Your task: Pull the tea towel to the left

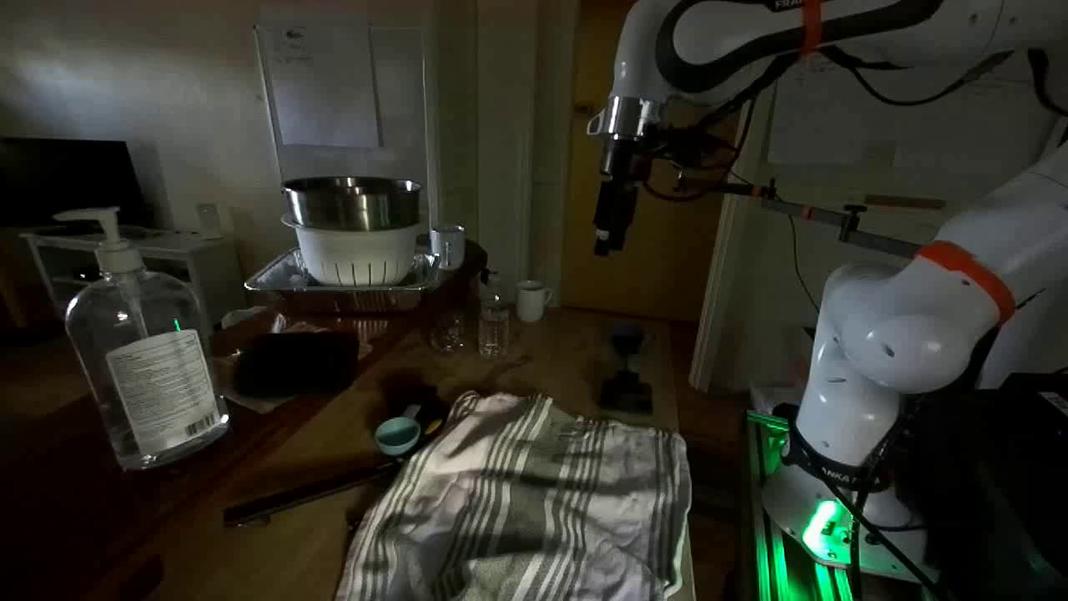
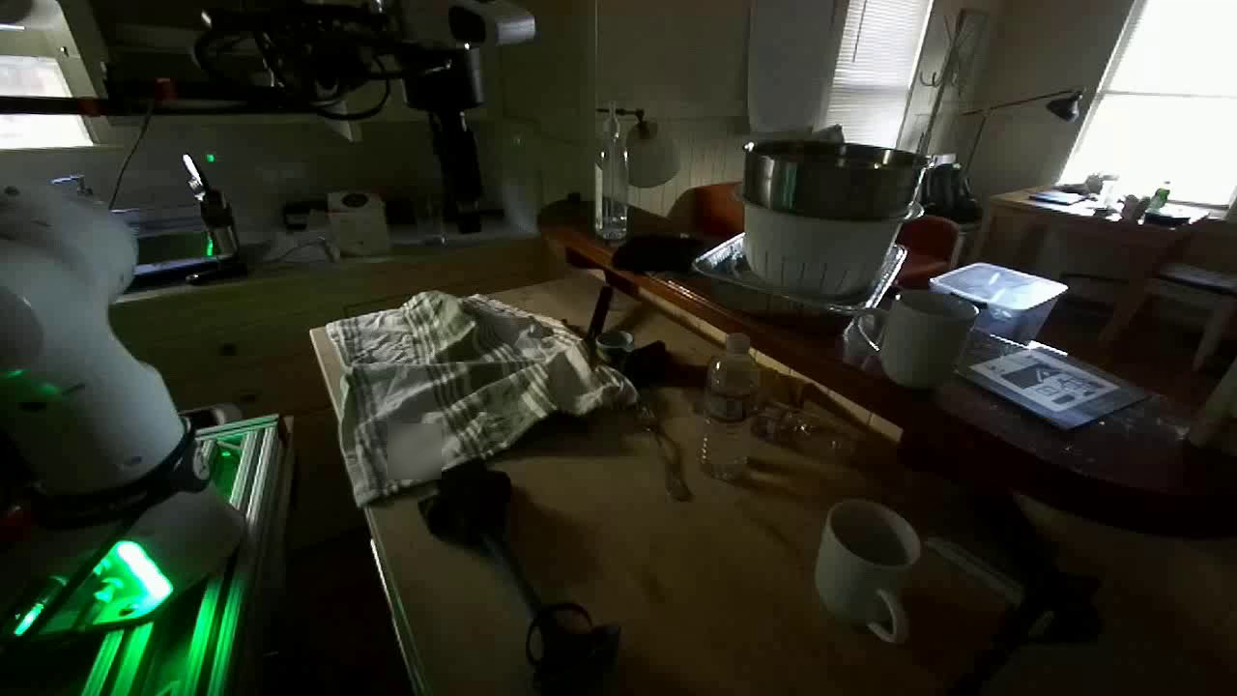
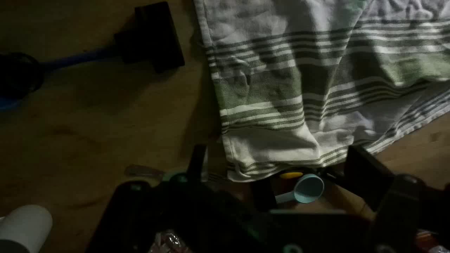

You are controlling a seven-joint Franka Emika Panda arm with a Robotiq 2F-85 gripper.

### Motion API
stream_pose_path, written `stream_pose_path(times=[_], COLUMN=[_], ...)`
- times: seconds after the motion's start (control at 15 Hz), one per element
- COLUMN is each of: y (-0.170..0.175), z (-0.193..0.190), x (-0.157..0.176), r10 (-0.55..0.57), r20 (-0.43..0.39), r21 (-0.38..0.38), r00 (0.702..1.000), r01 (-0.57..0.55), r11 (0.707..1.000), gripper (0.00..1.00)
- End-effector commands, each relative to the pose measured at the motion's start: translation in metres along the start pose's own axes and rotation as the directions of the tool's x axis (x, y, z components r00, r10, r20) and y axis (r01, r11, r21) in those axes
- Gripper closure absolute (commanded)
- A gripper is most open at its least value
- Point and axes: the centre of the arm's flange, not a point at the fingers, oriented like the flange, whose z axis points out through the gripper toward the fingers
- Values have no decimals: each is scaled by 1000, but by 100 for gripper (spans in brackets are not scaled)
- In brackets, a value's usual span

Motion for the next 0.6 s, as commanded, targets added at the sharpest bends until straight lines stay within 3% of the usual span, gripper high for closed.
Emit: stream_pose_path(times=[0.0, 0.33, 0.53], y=[0, 0, 7], z=[0, 0, 40], x=[0, 0, 34], r10=[0, 0, -15], r20=[0, 0, -29], r21=[0, 0, 34], r00=[1000, 1000, 999], r01=[0, 0, 16], r11=[1000, 1000, 999], gripper=[0, 0, 0])
